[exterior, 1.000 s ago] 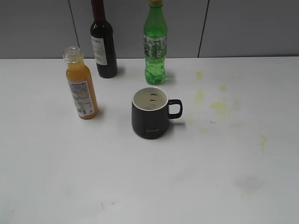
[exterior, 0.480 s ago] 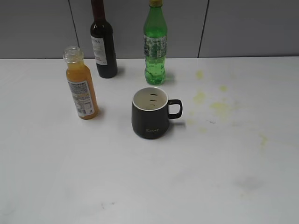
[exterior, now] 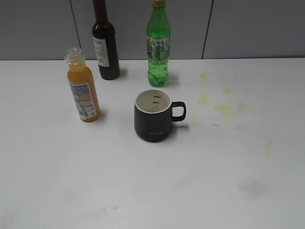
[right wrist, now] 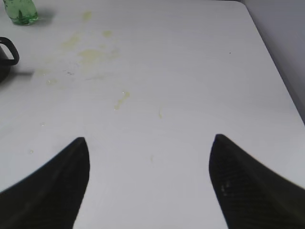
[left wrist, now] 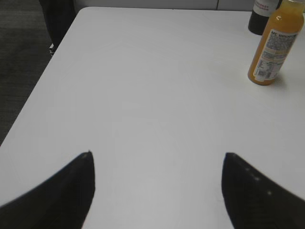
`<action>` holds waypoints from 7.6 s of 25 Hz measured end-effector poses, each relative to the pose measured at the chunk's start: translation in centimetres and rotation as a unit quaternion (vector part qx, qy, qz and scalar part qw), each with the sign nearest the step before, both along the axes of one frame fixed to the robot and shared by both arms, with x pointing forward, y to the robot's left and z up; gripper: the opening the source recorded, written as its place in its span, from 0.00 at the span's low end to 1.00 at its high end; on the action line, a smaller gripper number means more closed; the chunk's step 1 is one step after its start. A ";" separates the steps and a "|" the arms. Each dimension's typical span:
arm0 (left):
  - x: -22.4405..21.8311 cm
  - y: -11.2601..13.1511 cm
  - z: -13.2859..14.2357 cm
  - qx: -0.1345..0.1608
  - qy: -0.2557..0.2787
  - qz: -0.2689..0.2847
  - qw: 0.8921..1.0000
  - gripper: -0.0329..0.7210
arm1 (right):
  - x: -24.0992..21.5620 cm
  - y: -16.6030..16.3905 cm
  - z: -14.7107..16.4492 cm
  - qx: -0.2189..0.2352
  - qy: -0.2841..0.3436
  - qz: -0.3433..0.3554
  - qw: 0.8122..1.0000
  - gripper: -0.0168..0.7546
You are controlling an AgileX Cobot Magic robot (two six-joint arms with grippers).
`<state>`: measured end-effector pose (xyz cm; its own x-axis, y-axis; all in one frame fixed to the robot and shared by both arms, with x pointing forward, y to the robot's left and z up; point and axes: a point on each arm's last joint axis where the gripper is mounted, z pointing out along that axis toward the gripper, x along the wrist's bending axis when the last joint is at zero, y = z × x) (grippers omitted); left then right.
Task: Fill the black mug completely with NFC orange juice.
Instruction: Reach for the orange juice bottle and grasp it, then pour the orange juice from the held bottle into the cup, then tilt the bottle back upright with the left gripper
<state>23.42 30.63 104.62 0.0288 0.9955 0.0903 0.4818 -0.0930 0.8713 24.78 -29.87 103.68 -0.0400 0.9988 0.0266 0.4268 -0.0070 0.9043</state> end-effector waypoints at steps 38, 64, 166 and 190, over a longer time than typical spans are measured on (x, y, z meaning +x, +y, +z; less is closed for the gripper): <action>23.2 -7.2 -5.0 -0.032 -0.112 -0.150 0.982 0.85 | 0.0 0.0 0.0 0.000 0.000 0.000 1.000 0.79; 32.7 -10.8 -17.6 -0.025 -0.079 -0.199 0.977 0.93 | 0.0 0.0 0.0 0.001 0.000 0.001 1.000 0.79; 38.8 -17.8 -15.1 0.383 -0.134 -0.414 0.815 0.66 | 0.0 0.0 0.0 0.002 0.001 0.001 1.000 0.79; 39.1 -17.8 -14.1 0.499 -0.188 -0.417 0.736 0.66 | 0.0 0.0 0.0 0.002 0.001 0.001 1.000 0.79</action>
